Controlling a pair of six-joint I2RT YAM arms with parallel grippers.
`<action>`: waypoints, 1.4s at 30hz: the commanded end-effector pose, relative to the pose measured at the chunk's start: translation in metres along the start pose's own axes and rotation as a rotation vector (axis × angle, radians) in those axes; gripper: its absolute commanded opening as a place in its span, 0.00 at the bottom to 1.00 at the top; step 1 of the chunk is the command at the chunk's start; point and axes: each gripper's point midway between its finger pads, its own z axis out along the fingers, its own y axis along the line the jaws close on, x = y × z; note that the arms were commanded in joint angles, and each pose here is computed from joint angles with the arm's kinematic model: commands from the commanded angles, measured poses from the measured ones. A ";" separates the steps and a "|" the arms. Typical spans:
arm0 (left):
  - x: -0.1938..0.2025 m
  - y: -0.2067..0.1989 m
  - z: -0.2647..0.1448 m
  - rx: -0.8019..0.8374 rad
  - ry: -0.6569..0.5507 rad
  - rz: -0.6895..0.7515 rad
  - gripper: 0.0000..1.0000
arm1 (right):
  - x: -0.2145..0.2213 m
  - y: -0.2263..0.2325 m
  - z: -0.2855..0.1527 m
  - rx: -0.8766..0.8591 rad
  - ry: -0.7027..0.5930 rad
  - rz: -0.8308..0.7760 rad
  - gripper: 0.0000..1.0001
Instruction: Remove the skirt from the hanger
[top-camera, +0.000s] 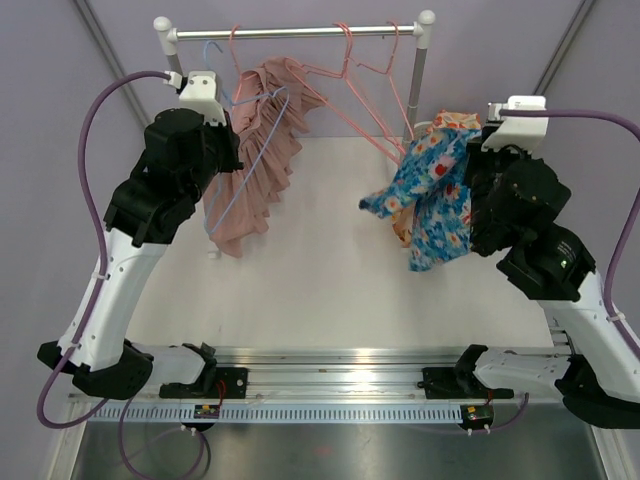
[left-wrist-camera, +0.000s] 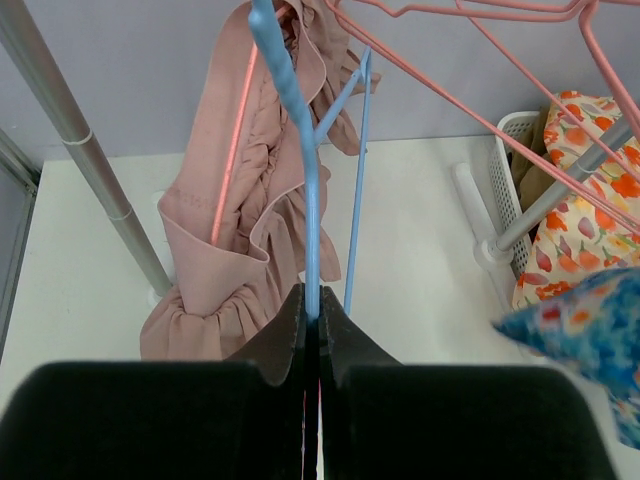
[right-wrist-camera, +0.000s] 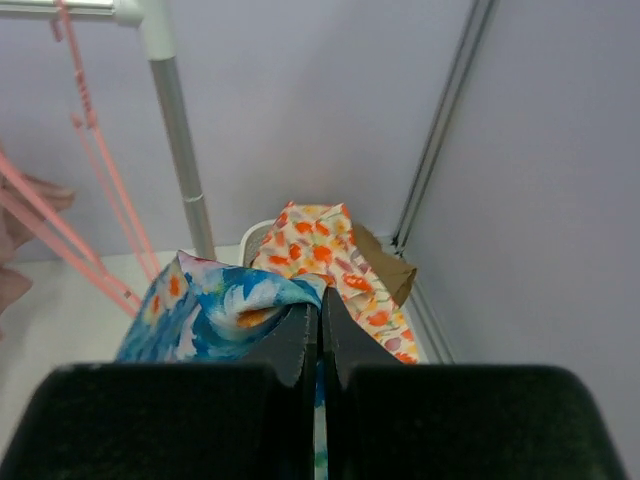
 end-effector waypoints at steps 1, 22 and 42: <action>-0.027 -0.007 -0.014 0.050 -0.107 -0.046 0.00 | -0.049 -0.025 0.011 0.048 -0.130 0.071 0.00; -0.012 -0.020 0.004 0.098 -0.082 -0.028 0.00 | -0.027 -0.042 0.241 0.131 -0.097 0.244 0.00; -0.061 -0.075 0.103 0.147 -0.130 0.008 0.00 | 0.215 0.001 0.154 0.013 0.322 0.455 0.99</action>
